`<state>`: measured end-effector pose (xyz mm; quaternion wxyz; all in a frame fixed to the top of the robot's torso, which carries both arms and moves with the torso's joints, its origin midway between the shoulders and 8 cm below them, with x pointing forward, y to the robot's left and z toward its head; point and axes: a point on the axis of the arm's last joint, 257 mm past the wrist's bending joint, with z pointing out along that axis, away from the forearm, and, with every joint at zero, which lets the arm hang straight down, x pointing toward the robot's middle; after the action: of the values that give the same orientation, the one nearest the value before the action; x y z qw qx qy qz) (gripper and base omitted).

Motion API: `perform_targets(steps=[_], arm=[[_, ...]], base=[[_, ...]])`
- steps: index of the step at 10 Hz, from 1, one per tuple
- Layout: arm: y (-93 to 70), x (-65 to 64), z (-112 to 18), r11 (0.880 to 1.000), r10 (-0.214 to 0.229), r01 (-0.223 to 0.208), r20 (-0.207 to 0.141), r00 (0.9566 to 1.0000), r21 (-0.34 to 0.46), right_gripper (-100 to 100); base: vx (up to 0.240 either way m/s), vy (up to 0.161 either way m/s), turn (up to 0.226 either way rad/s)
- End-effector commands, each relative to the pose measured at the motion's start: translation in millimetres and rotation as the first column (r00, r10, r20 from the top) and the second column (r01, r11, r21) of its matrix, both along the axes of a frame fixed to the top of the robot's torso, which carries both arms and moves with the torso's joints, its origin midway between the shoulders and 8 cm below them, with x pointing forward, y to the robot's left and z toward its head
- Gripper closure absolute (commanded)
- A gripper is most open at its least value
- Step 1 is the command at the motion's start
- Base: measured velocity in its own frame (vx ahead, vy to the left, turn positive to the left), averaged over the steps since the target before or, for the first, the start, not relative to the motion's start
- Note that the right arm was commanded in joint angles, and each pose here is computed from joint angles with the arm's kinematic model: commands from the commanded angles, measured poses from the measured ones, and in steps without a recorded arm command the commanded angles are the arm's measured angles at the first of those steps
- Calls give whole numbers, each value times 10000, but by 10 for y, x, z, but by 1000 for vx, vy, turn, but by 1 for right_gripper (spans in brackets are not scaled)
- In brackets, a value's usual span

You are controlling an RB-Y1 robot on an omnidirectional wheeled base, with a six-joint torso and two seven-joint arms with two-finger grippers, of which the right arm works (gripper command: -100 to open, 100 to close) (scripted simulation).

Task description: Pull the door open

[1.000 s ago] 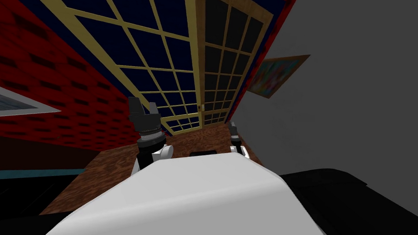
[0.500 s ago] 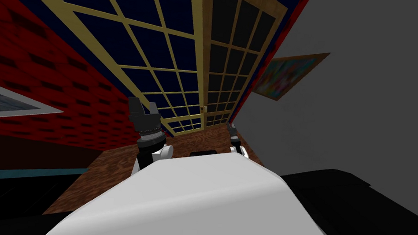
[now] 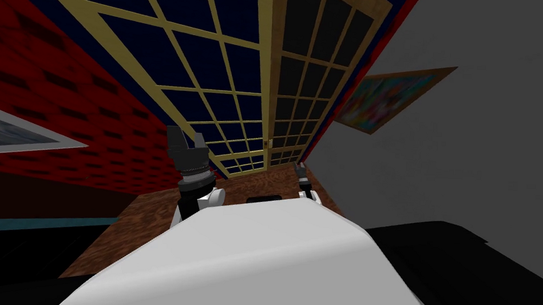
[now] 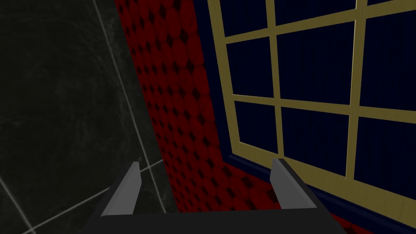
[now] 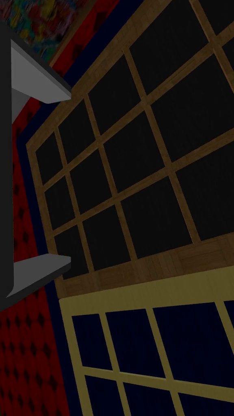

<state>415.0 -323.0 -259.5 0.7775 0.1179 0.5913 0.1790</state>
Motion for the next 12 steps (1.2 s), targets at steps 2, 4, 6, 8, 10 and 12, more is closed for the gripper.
perform_targets(steps=[2, 4, 6, 8, 10, 12], arm=[[-39, 3, -188, 9980, -178, 156, -348, 9992, -614, -100], [-53, 6, -326, 9943, -296, 233, -592, 9978, -1040, -100], [-63, 6, -459, 9891, -405, 282, -824, 9958, -1448, -100], [-69, 3, -587, 9825, -505, 306, -1044, 9933, -1837, -100], [-71, -1, -704, 9753, -590, 307, -1243, 9905, -2187, -100], [-69, -9, -818, 9671, -670, 288, -1438, 9873, -2528, -100]], base=[[135, 57, 64], [107, 45, 50], [100, 54, 52], [118, 45, 54], [121, 52, 52], [114, 37, 45]])
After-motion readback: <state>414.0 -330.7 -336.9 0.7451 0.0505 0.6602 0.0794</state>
